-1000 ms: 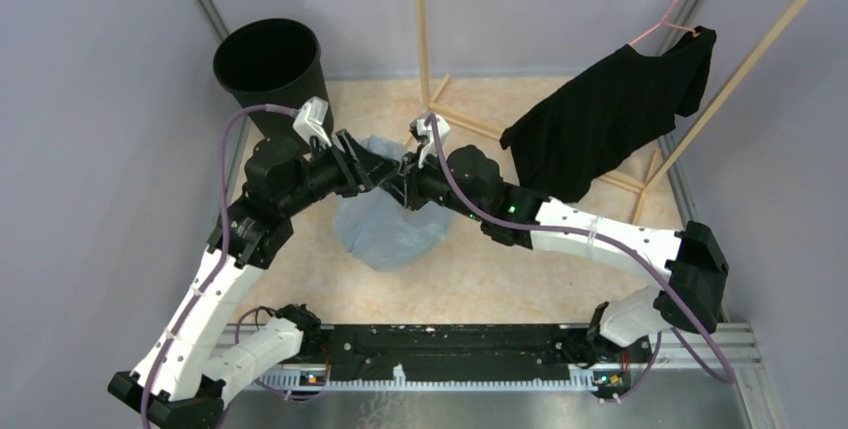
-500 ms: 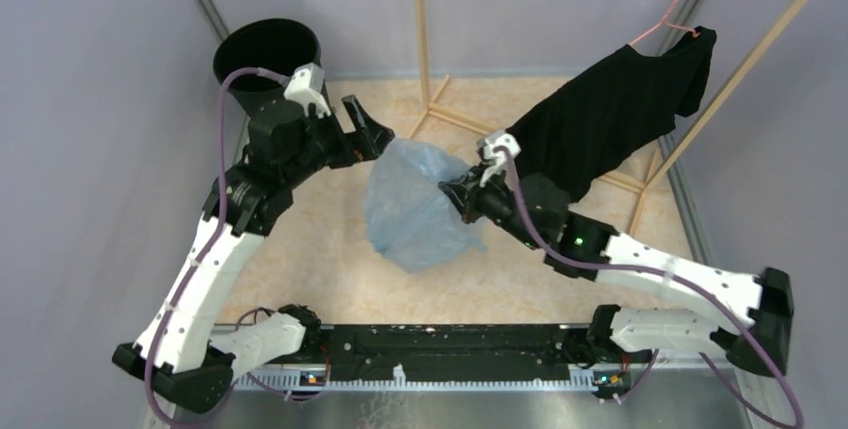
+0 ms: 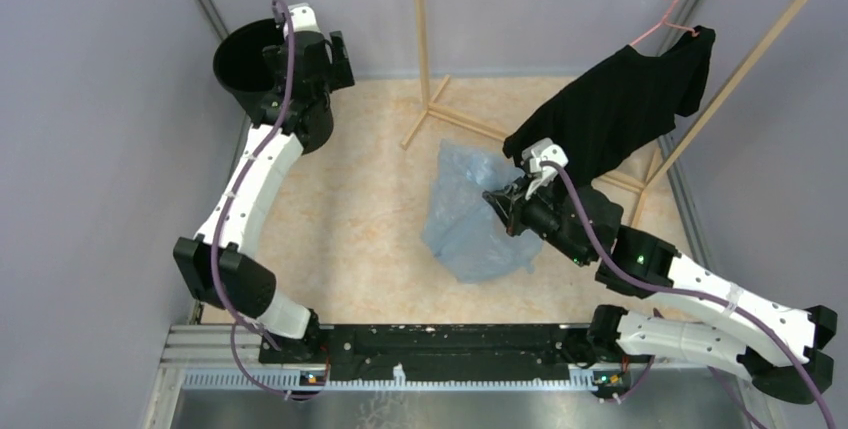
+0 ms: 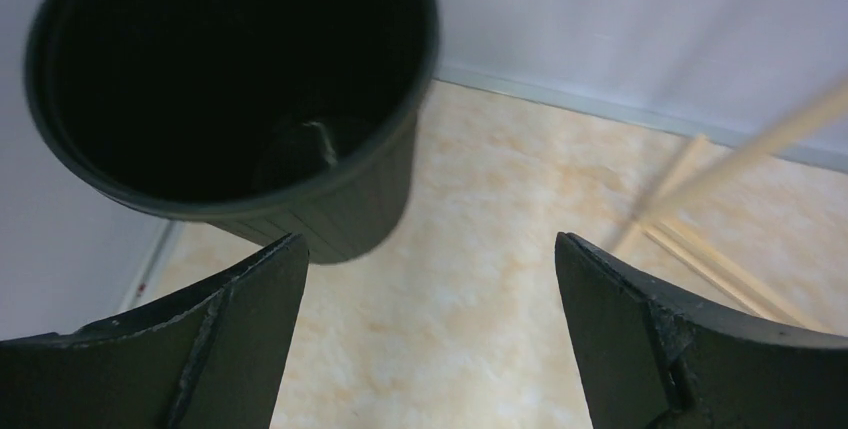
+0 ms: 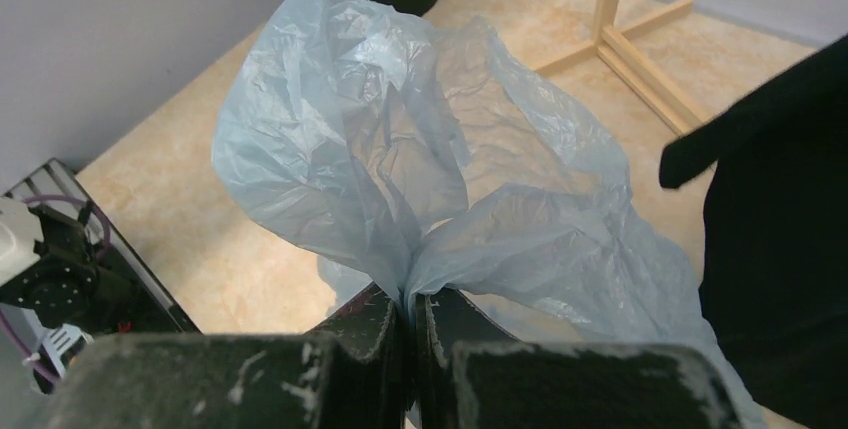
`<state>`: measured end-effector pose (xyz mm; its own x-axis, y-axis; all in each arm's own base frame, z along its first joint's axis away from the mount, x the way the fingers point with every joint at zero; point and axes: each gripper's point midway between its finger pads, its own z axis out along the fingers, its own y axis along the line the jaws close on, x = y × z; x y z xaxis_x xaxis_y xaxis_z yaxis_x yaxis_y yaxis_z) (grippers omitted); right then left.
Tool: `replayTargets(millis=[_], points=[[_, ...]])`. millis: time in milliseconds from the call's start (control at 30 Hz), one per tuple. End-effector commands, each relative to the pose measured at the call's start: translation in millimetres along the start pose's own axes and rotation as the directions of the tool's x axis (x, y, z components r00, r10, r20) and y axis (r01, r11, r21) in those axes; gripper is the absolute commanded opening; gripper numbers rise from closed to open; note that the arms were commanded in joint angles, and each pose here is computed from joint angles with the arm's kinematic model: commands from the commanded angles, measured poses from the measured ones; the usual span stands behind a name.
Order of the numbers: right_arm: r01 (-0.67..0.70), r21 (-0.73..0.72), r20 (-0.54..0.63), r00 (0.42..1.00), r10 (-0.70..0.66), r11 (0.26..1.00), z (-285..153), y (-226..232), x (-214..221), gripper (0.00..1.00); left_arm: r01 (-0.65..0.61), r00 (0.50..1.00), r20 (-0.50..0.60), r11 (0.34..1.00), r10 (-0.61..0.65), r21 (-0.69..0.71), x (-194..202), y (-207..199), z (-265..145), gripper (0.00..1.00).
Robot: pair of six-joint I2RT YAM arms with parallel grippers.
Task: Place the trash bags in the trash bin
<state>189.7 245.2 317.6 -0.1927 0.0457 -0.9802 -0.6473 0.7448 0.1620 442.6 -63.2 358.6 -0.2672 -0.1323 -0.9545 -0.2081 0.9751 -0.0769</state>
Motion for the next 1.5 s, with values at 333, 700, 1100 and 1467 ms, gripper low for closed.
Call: replayTargets(millis=[333, 700, 1100, 1467], points=[[0.044, -0.058, -0.026, 0.999, -0.045, 0.997, 20.2, 21.6, -21.4, 0.0, -0.141, 0.99, -0.008, 0.99, 0.141, 0.014, -18.7, 52.7, 108.8, 0.98], [0.024, -0.143, -0.07, 0.997, -0.034, 0.989, 23.6, 40.8, -19.3, 0.0, -0.25, 0.964, -0.088, 0.968, 0.252, 0.035, 30.2, 55.0, 136.7, 0.79], [-0.002, -0.147, -0.063, 0.998, -0.008, 0.989, 4.6, 36.7, -24.9, 0.0, -0.388, 0.912, -0.112, 0.919, 0.394, 0.069, 55.3, 18.1, 125.7, 0.29], [0.03, -0.112, -0.053, 0.998, -0.036, 0.993, -2.4, 27.1, -30.2, 0.0, -0.329, 0.923, -0.147, 0.927, 0.356, 0.181, 53.4, -58.0, 72.9, 0.05]])
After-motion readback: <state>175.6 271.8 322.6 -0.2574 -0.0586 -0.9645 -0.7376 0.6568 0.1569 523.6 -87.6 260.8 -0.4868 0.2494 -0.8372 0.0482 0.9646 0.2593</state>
